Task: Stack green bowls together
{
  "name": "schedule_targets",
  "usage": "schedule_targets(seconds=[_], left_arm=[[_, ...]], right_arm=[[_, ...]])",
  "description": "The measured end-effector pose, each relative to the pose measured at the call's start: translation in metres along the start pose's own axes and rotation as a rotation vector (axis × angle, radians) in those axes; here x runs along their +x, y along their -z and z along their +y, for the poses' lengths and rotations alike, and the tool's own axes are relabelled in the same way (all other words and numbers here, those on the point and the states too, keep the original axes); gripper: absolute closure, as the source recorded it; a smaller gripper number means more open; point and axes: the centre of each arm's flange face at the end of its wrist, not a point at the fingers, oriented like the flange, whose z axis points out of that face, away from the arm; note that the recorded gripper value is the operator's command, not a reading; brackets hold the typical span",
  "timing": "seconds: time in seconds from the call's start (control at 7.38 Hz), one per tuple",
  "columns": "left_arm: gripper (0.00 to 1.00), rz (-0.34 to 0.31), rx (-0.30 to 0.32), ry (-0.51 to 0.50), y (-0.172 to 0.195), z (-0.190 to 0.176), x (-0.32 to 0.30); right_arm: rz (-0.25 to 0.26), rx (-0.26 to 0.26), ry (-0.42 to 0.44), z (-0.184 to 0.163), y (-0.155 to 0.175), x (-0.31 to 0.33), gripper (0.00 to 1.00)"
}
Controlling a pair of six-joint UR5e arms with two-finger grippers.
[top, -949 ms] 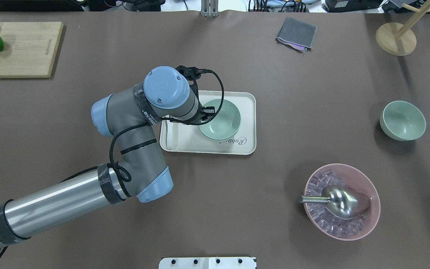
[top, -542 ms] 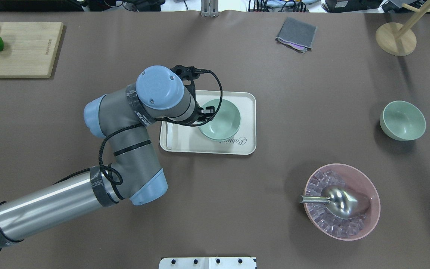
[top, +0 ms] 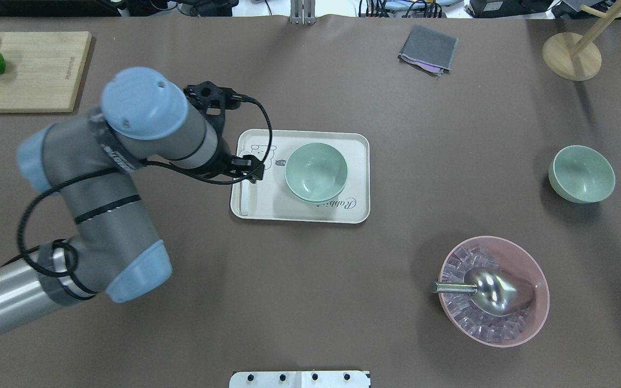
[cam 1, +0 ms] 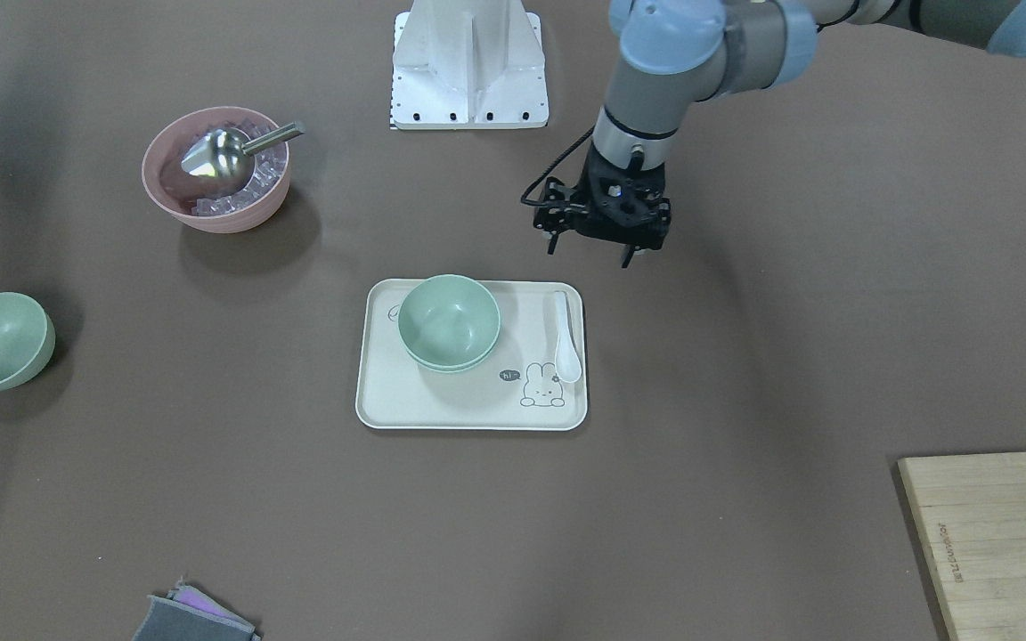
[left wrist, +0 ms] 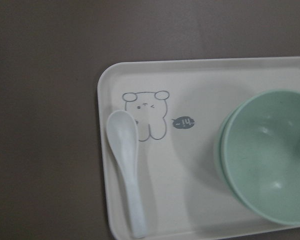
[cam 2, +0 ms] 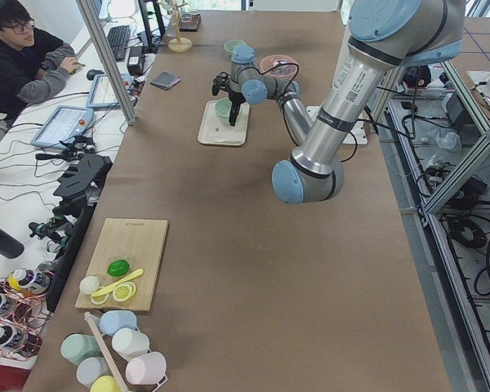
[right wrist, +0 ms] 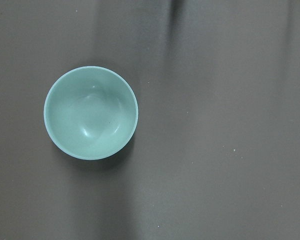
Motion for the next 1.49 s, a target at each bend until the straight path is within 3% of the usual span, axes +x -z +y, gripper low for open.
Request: schedule_targets(seconds=[0.54,0.95,1.36,1.49], left_arm=[[0.02,-0.085,-0.069,-0.229,0.048,0.002,-0.224],[0.02,-0.072,-0.110,-0.295,0.084,0.005,-0.384],[0.02,-0.072,-0.113,-0.302,0.094,0.013,-0.428],[0.02,-0.072,-0.112,-0.302,0.095,0.014,-0.430]], right_arm=[[-0.017,-0.035,-0.053,-0.004,-0.024,-0.013,0.00],[-0.016,0.038,-0.088,-0.020,-0.081,-0.008,0.00],[-0.007,0.068,-0.059,-0.030,-0.132,-0.035,0.02],[0.004,0.068,-0.065,-0.036,-0.142,-0.037,0.11]])
